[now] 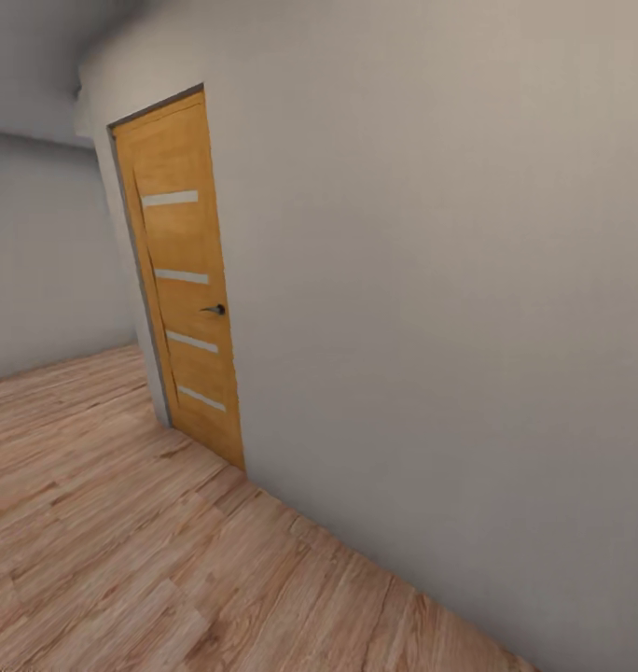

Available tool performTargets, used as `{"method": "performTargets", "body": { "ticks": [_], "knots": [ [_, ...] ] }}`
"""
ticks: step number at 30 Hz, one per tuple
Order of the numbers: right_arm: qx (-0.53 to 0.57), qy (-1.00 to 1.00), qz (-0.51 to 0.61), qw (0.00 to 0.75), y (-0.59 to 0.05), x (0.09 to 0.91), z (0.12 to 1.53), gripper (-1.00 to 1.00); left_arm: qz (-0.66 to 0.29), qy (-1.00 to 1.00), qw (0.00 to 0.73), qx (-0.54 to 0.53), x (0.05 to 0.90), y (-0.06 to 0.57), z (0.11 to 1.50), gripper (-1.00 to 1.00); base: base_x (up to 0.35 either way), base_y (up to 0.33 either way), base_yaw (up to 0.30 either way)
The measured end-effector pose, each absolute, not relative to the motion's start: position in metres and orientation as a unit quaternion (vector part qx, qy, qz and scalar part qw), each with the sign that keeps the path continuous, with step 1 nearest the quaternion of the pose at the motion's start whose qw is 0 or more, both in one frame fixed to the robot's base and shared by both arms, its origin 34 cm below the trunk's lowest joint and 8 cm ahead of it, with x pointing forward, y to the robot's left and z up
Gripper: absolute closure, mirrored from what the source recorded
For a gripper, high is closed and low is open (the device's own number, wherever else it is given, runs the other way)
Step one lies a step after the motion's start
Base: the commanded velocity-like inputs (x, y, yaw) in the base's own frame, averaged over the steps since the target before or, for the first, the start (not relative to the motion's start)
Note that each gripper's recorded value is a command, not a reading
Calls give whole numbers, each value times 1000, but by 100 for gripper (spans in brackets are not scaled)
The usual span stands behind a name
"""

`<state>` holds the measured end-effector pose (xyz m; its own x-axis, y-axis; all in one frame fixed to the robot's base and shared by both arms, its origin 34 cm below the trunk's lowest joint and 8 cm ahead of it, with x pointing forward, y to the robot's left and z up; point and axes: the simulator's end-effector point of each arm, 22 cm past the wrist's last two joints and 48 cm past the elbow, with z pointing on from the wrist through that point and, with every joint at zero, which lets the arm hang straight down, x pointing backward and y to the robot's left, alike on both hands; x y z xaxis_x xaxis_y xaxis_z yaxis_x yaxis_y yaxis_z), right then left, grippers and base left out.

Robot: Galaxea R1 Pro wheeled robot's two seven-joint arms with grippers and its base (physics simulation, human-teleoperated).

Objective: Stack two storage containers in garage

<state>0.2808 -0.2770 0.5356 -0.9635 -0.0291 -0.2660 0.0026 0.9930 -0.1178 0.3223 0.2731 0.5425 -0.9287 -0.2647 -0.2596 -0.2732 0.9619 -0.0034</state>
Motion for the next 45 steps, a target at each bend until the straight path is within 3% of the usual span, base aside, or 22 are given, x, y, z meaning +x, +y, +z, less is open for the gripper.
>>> {"method": "performTargets", "body": {
  "ticks": [10,34,45],
  "knots": [
    [-7,989,-59,134,-277,281,535,-100,17,982,130,-137,322,274,542,-100,205,0,269],
    [0,989,-57,134,-275,281,535,-100,16,982,130,-138,322,272,542,-100,11,0,282],
    [-2,989,-57,135,-276,281,535,-100,16,982,130,-137,322,273,542,-100,277,0,290]
  ]
}}
